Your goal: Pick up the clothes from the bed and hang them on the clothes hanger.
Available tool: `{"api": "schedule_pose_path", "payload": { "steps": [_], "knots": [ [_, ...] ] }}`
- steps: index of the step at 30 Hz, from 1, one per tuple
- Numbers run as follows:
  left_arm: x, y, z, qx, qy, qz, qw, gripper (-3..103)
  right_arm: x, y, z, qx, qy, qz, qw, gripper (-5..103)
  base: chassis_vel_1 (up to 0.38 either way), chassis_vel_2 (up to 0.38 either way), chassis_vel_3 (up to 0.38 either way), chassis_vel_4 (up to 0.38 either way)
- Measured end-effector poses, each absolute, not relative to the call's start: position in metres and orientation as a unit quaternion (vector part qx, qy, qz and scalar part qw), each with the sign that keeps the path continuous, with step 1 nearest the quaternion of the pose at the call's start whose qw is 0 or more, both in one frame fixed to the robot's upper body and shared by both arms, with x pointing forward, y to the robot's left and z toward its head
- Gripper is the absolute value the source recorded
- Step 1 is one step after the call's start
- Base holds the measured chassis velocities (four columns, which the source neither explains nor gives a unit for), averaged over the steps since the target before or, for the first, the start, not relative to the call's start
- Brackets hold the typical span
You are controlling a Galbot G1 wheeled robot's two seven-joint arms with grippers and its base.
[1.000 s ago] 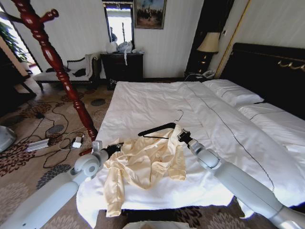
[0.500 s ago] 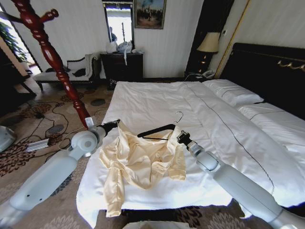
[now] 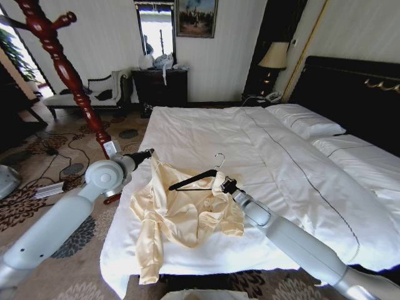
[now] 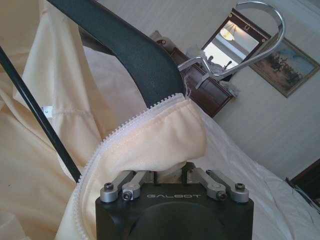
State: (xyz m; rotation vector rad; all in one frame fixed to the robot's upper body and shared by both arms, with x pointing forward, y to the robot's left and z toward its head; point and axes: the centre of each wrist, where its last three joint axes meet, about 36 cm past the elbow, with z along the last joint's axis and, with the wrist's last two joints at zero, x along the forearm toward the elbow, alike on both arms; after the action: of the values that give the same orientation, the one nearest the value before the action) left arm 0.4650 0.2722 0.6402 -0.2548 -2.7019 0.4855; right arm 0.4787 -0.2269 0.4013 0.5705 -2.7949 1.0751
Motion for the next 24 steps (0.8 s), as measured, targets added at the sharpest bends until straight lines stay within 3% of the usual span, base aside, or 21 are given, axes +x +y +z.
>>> {"api": "schedule_pose_path", "payload": {
  "steps": [9,24],
  "knots": [
    [0.448,0.271,0.642,-0.099,-0.961,0.169,0.196,0,0.505,-0.192,0.396,0.175,-0.921,0.339,0.078,22,0.000,0.000,0.000,0.000],
    [0.428,0.249,0.644,-0.132,-0.959,0.159,0.195,0,0.534,-0.180,0.399,0.125,-0.922,0.343,0.129,22,0.000,0.000,0.000,0.000]
  ]
}}
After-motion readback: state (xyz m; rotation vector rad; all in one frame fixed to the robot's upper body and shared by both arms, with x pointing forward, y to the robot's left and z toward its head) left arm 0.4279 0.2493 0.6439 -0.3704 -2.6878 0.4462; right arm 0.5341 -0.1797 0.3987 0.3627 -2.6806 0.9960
